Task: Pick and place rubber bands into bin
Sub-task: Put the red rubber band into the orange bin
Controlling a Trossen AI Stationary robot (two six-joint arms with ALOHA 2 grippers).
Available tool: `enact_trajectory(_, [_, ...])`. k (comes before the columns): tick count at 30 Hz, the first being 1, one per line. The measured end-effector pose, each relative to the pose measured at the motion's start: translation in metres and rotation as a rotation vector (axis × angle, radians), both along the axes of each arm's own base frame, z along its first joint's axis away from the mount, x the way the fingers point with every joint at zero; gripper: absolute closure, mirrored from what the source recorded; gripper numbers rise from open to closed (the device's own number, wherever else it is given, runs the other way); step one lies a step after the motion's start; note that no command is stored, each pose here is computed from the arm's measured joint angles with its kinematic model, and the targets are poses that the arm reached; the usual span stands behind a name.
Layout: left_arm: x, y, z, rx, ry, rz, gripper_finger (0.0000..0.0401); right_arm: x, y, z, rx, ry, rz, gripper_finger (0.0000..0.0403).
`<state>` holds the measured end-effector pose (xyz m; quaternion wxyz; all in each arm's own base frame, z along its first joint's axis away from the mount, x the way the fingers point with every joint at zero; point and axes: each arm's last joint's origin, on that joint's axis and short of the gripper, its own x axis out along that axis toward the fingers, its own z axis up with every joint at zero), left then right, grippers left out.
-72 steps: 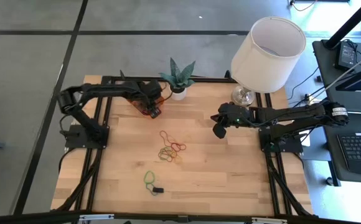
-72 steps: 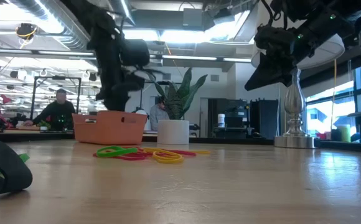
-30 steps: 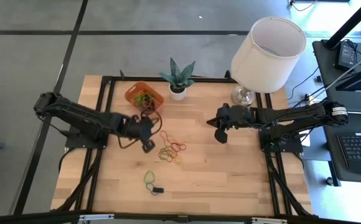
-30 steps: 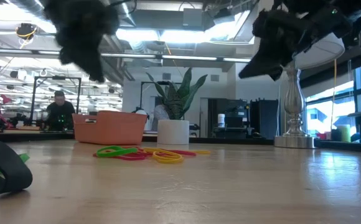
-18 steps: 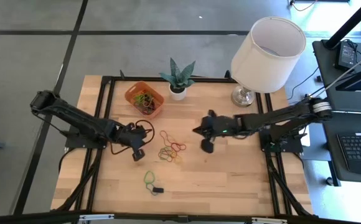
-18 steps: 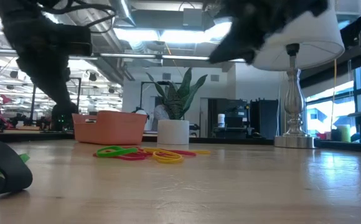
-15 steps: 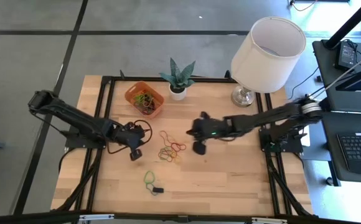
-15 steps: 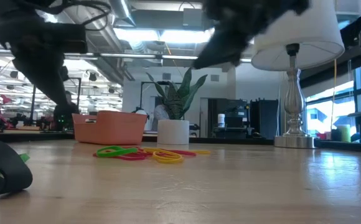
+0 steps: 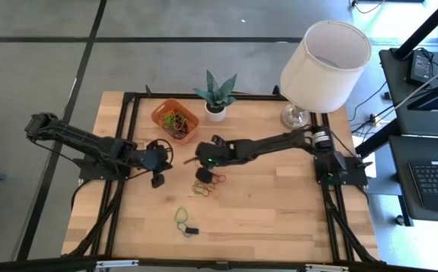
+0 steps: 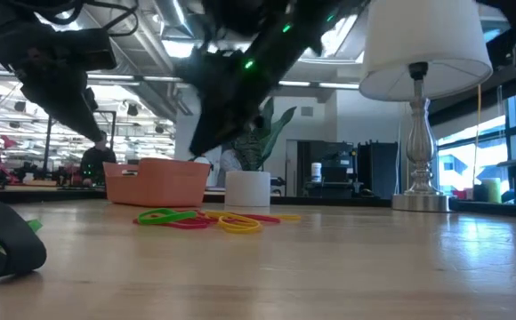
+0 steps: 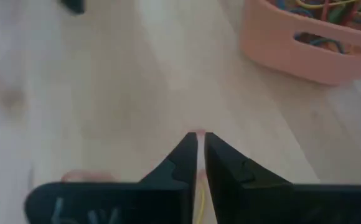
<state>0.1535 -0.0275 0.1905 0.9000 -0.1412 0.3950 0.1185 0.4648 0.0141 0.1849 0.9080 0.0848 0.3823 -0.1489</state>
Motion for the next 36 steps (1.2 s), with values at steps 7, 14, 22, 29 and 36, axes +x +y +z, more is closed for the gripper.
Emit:
enact_trajectory(7, [0.003,0.0,0.001,0.006,-0.01,-0.018,0.0399,0.016,-0.024,-0.039,0.049,0.056,-0.108,0.0319])
enact_trajectory(14, [0.003,0.0,-0.001,0.021,0.012,-0.042,0.0399,0.019,-0.023,-0.066,0.067,0.101,-0.121,0.0281])
enact_trajectory(22, [0.003,0.0,-0.002,0.035,0.013,-0.065,0.0399,0.017,-0.019,-0.074,0.085,0.15,-0.1,0.0324])
enact_trajectory(29, [0.003,0.0,-0.002,0.046,0.014,-0.075,0.0399,0.018,-0.019,-0.071,0.089,0.156,-0.099,0.0392])
enact_trajectory(36, [0.003,0.0,-0.002,0.05,0.019,-0.078,0.0399,0.033,-0.015,-0.034,0.048,0.194,0.01,0.04])
